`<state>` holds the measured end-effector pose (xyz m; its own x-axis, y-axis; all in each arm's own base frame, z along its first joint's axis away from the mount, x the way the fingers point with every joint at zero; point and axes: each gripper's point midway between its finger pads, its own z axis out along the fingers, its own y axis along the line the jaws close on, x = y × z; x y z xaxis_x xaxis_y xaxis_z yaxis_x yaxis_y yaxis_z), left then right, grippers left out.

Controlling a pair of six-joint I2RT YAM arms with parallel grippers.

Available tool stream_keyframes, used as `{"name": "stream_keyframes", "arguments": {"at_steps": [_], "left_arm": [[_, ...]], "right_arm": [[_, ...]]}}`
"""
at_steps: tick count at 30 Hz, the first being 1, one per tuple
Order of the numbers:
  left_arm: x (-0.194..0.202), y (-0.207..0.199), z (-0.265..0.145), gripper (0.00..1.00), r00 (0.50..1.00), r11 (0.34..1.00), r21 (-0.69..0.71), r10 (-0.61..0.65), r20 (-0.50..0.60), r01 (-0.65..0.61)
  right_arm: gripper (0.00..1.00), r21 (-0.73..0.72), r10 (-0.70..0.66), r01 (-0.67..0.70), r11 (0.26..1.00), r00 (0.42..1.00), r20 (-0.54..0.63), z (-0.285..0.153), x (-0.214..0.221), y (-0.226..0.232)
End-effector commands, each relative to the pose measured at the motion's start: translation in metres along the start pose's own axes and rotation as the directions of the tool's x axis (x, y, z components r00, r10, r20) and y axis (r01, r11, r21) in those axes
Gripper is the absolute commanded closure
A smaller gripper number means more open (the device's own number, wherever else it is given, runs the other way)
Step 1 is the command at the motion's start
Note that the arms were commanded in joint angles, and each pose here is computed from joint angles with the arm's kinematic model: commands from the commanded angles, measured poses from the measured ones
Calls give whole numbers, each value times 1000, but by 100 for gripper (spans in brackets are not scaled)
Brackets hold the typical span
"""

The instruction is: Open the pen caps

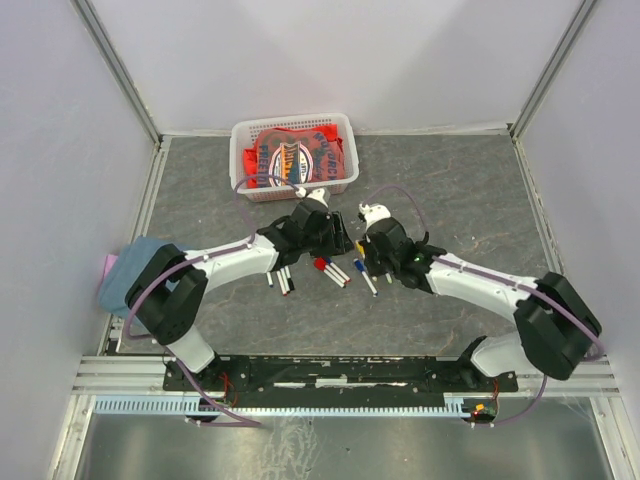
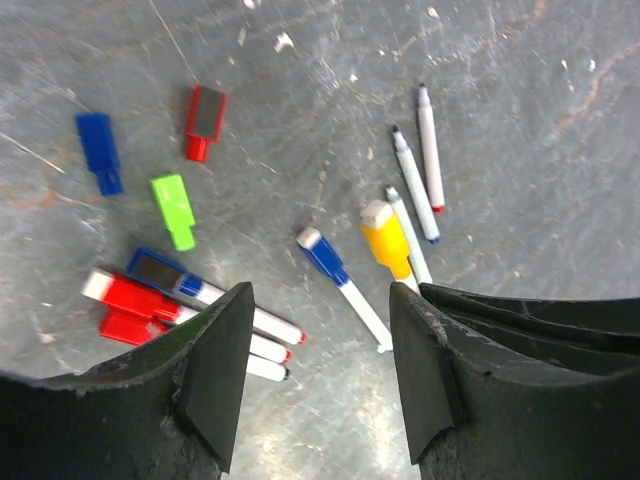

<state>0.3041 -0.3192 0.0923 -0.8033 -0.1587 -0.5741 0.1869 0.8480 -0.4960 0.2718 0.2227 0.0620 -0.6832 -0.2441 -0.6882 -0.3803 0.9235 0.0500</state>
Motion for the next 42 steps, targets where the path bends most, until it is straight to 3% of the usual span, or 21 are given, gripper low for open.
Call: {"name": "stream_keyframes", "arguments": {"at_steps": [1,13,23,42], "left_arm": [[-8,-42,-13,37,989,970,194,-145,-10,144],[4,-57,-22,35,944,884,335,-325,-60,326],[10,-55,-20,37,932,867,346,-354,-78,358],[4,-53,-23,64,931,866,350,-362,-51,356]], "right_arm": [[99,-121,41,-28,992,993,108,-21,-26,20],[99,-266,148,-104,959,977,151,-42,-20,37],[99,-323,175,-115,939,971,162,-49,-23,47],[99,-364,174,-111,925,974,147,-51,-24,57]]}}
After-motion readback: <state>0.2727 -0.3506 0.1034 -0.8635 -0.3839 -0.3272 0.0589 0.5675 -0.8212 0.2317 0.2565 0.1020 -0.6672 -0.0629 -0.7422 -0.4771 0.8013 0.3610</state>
